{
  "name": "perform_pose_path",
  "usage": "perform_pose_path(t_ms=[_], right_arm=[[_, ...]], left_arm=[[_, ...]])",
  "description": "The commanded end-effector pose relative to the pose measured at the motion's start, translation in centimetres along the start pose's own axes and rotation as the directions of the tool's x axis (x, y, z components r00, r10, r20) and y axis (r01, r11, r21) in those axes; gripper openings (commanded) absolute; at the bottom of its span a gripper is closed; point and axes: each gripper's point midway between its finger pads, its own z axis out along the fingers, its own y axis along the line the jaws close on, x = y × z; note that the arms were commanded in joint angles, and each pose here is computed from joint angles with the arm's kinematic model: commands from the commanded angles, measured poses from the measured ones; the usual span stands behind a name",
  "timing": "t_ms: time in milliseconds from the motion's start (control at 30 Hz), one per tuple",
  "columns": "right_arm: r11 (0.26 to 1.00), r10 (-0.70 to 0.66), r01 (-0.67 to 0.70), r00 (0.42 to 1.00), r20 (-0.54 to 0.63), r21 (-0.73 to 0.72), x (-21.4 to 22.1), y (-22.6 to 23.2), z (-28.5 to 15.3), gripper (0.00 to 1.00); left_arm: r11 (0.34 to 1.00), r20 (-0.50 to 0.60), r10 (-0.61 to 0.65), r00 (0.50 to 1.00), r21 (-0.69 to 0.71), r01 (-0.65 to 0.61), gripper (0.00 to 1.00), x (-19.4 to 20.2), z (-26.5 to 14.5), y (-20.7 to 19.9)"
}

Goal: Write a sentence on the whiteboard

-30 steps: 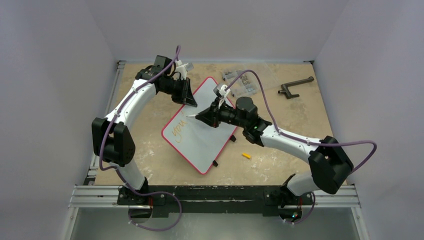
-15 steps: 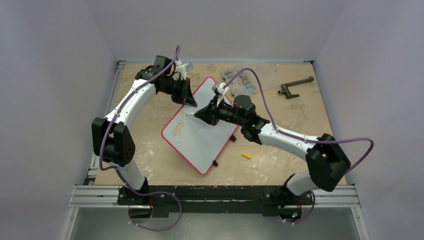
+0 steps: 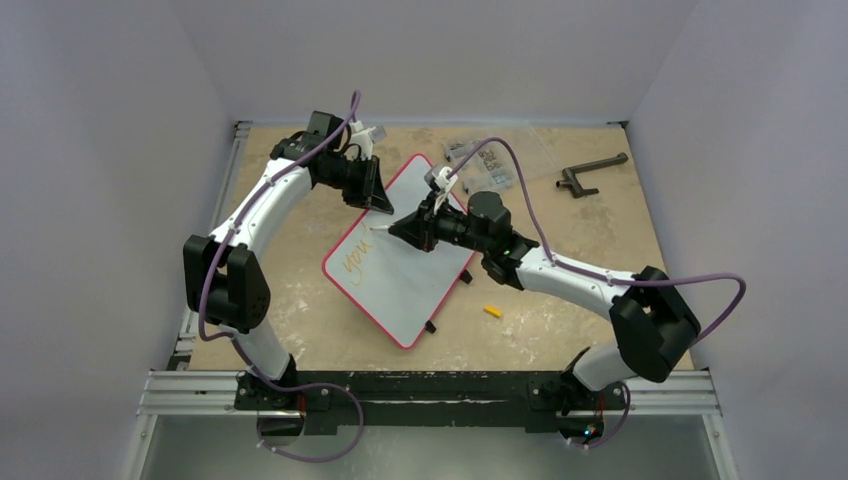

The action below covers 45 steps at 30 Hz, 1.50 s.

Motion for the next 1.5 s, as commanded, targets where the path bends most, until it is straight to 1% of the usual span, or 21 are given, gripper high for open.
perform_pose_path(t_ms=[0, 300, 467, 733, 1467], right_arm=[[0.999, -0.016, 0.017, 1.0, -0.017, 0.037, 1.2, -0.8, -0.8, 0.0], [0.998, -0.006, 0.01, 0.999, -0.054, 0.065, 2.8, -1.2, -1.8, 0.0], [0.998, 0.003, 0.001, 0.998, -0.058, 0.065, 3.0, -1.0, -2.3, 0.0], [0.998, -0.009, 0.012, 0.999, -0.051, 0.062, 2.2, -0.6, -2.6, 0.0], [0.999, -0.022, 0.024, 0.999, -0.03, 0.047, 0.0, -0.8, -0.4, 0.0]], left_arm=[[0.981, -0.003, 0.058, 0.998, -0.187, -0.057, 0.0, 0.3, -0.7, 3.3], [0.981, -0.004, 0.059, 0.998, -0.187, -0.059, 0.0, 0.4, -0.7, 3.3], [0.981, -0.003, 0.059, 0.998, -0.188, -0.058, 0.0, 0.4, -0.7, 3.3], [0.981, -0.003, 0.058, 0.998, -0.186, -0.058, 0.0, 0.4, -0.7, 3.3], [0.981, 0.001, 0.061, 0.998, -0.182, -0.06, 0.0, 0.3, -0.8, 3.1]])
